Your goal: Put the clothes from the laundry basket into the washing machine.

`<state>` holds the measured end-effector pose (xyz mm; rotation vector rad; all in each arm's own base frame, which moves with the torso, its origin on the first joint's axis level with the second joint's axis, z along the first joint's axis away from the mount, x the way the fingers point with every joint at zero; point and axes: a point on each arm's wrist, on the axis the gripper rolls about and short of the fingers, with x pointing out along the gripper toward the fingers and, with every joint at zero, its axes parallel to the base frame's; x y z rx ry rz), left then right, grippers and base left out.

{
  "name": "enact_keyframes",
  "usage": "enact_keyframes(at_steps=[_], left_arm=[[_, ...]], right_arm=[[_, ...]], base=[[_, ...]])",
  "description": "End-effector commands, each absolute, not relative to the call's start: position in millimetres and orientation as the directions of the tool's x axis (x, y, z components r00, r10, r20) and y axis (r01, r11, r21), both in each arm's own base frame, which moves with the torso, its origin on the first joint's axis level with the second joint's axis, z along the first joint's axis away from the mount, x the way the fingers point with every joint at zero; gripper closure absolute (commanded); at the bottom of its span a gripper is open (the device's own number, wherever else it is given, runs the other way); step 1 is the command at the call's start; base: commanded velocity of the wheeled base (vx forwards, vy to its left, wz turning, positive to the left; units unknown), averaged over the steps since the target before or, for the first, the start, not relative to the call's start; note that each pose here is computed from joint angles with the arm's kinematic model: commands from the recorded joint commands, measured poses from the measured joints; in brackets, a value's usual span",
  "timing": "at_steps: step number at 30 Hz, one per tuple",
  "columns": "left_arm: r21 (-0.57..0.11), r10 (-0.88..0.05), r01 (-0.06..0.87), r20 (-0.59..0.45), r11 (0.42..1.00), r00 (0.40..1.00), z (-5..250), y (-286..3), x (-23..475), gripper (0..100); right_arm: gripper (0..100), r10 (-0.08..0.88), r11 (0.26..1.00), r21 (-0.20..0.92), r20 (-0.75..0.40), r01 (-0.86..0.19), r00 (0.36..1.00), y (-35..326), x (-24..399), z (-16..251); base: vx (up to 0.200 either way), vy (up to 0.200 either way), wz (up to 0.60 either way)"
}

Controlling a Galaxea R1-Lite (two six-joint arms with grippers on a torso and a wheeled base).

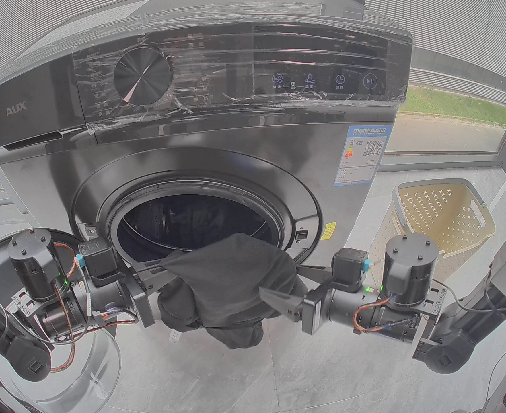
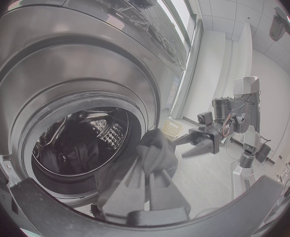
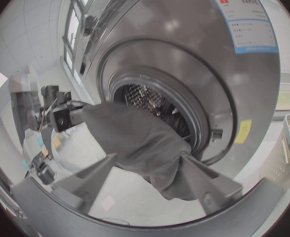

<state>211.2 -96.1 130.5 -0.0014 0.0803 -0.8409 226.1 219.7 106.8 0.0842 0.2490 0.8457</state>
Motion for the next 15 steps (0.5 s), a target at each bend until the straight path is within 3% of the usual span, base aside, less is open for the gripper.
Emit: enact_keyframes(at_steps=[1,8,15], left_arm=[[-0.026,-0.750,0.750,-0.061,0.660,0.658,132.9,-98.9,210.2,100],[-0.029,-0.763,0.763,-0.066,0.645,0.643,131.5,-104.0,208.6,100],[-0.033,-0.780,0.781,-0.087,0.624,0.620,126.4,-109.8,205.9,100]], right_arm=[[0,0.762,0.632,0.136,-0.287,-0.763,0.581,203.8,212.7,85.1],[0,0.778,0.608,0.122,-0.287,-0.785,0.558,205.4,211.7,82.9],[0,0.830,0.554,0.098,-0.140,-0.827,0.539,235.2,230.7,104.1]], base=[[0.000,0.000,0.00],[0.000,0.000,0.00],[0.000,0.000,0.00]])
